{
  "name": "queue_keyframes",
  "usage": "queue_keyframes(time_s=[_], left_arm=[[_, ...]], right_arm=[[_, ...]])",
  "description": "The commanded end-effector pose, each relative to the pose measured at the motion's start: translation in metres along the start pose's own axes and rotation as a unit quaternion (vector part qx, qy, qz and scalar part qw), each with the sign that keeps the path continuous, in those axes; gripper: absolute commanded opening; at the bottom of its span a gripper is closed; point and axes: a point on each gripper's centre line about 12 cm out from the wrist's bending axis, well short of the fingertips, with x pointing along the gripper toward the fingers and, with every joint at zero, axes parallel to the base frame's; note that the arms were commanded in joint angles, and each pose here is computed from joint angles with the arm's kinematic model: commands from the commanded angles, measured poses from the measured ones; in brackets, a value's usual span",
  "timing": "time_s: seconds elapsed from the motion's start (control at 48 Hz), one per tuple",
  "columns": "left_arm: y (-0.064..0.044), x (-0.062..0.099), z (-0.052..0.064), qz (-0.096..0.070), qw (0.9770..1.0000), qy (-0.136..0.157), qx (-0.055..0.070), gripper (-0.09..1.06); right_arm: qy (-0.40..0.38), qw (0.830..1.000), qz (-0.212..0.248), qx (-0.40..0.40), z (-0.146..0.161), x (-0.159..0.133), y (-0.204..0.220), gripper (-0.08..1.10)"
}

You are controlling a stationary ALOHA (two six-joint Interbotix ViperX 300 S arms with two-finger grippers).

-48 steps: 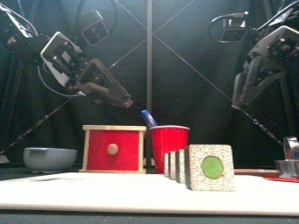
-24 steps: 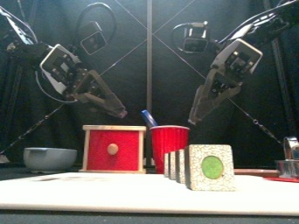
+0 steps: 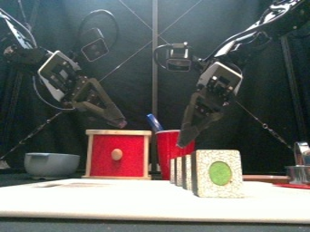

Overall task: Place sushi on board then cut the sushi with the knife then place the pieces on the plate
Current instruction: Place the 4 sushi pieces on the plate

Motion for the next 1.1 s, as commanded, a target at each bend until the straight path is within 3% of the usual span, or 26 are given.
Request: queue_keyframes(time_s=[0.021,0.396,0.625,0.729,0.896,1.104], left_arm=[[-0.001,0.000,0.005,-0.001,1.0000,-0.009,-0.001,0.65],[0.000,0.001,0.007,0.000,0.9999,-0.011,0.000,0.65],[0.001,0.000,0.006,0.003,0.9999,-0.011,-0.007,0.65],[0.002,-0.001,0.008,0.005,0.9999,-0.013,-0.010,0.65],[0.003,-0.001,0.008,0.008,0.9998,-0.015,-0.013,0.65],[0.003,-0.001,0.010,0.008,0.9998,-0.016,-0.013,0.65]], right_arm=[[-0.014,1.000,-0.002,0.006,0.012,0.000,-0.003,0.79],[0.017,1.000,-0.010,0.009,0.002,0.022,-0.007,0.78],[0.019,0.999,-0.010,0.029,0.004,0.021,-0.008,0.59],[0.020,0.999,-0.019,0.039,0.007,0.007,-0.012,0.53],[0.026,0.997,-0.051,0.057,0.010,-0.035,-0.028,0.52],[0.055,0.988,-0.098,0.103,-0.010,-0.080,-0.058,0.52]])
